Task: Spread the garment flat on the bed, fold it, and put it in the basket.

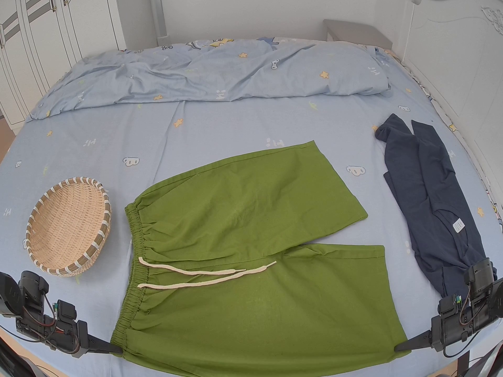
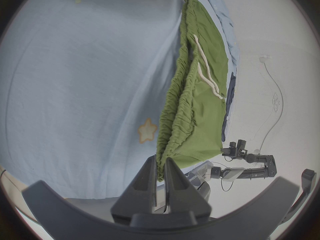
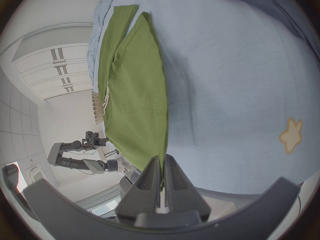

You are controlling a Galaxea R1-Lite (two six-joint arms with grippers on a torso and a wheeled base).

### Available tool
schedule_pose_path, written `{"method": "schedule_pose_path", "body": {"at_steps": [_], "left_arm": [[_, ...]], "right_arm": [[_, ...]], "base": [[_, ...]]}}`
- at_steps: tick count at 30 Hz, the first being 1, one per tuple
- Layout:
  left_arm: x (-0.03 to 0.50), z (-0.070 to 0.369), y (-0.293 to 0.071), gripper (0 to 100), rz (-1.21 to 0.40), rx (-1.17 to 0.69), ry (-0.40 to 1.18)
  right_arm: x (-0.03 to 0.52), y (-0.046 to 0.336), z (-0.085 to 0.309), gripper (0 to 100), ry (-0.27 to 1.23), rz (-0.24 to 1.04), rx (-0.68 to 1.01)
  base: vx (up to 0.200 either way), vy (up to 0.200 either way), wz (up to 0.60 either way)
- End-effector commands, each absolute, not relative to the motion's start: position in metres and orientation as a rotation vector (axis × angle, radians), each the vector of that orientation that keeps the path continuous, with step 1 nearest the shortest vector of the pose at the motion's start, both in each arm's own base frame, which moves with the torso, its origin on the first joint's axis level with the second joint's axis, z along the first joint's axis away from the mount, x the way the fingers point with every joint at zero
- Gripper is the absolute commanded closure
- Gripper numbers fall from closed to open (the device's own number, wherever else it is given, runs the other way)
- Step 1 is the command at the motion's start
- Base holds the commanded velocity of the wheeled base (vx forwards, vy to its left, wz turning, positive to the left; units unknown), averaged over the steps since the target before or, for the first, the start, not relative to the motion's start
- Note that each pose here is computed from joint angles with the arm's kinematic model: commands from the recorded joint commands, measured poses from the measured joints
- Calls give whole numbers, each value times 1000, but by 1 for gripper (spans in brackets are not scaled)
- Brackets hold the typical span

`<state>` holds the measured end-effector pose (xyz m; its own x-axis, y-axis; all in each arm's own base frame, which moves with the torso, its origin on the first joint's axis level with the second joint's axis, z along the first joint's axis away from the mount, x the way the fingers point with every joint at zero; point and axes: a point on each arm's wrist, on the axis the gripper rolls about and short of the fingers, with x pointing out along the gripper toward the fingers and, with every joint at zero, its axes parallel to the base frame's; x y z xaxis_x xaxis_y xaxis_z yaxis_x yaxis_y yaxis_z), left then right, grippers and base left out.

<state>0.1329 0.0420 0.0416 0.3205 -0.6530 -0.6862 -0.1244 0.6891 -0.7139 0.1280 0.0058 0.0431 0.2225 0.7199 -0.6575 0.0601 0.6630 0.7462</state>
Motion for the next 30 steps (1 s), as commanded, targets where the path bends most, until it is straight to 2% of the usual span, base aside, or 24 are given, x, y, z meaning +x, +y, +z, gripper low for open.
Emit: {"method": "schedule_pose_path", "body": {"at_steps": [1,30], "left_arm": [[131,42,48,100,-358,-782,1203],[117,38,40,100,-305,-725,1297]], "right_arm": [[120,7,39,100,1296,512,734],[117,10,32,100,1364,462,689]], "base": [[0,0,0],[0,0,0]]}}
